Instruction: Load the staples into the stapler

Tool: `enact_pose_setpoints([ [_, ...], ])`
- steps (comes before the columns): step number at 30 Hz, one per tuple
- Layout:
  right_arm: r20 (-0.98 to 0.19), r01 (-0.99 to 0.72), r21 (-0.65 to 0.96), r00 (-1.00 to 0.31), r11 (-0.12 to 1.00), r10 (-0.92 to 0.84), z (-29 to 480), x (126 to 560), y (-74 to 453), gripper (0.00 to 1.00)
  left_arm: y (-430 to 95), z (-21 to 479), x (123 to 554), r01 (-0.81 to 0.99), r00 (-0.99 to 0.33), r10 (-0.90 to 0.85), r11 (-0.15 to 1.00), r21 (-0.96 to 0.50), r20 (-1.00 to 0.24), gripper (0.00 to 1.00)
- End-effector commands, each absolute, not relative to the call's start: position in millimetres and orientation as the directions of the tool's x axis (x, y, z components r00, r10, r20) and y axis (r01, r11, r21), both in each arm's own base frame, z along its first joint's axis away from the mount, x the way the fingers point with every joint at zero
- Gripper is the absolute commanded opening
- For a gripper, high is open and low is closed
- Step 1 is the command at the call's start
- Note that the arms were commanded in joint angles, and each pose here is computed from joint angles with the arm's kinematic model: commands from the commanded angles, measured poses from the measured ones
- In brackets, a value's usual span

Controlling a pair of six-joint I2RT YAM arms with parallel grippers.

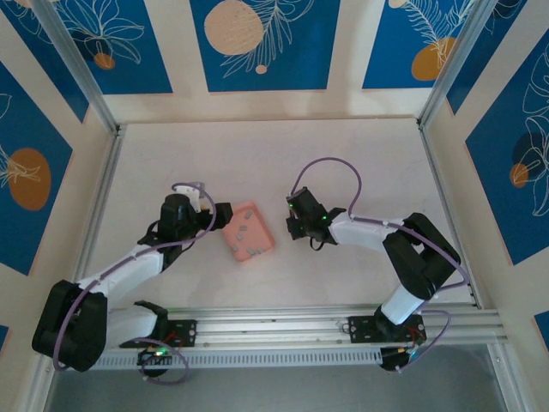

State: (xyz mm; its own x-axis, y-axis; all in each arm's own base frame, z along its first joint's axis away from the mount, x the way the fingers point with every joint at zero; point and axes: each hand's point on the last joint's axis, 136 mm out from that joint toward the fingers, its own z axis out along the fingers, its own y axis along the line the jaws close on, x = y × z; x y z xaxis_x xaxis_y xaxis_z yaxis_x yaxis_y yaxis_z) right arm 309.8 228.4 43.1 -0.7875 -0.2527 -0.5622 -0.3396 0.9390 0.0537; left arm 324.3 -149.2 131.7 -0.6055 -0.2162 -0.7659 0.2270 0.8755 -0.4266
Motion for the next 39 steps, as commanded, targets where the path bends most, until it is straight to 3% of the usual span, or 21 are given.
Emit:
enact_pose_setpoints([
  [1,-0.532,-0.327,0.046,-0.808,0.944,-0.254,32.2,302.1,223.5,0.16,-154.3,144.0,325.8,0.255,-0.588,-0.211,0.867,-0.427,-0.781,0.93],
  [16,-0.623,-0.361,0.086,-0.747,0.929,-0.232,66.3,308.5,234.2,0.16,-154.6,144.4,325.3,0.256,-0.588,-0.213,0.866,-0.429,-0.78,0.93],
  [39,-0.571,-0.346,0.087,-0.786,0.934,-0.237,43.2,309.1,232.6,0.16,-154.0,144.6,324.7,0.254,-0.588,-0.212,0.868,-0.427,-0.781,0.93],
])
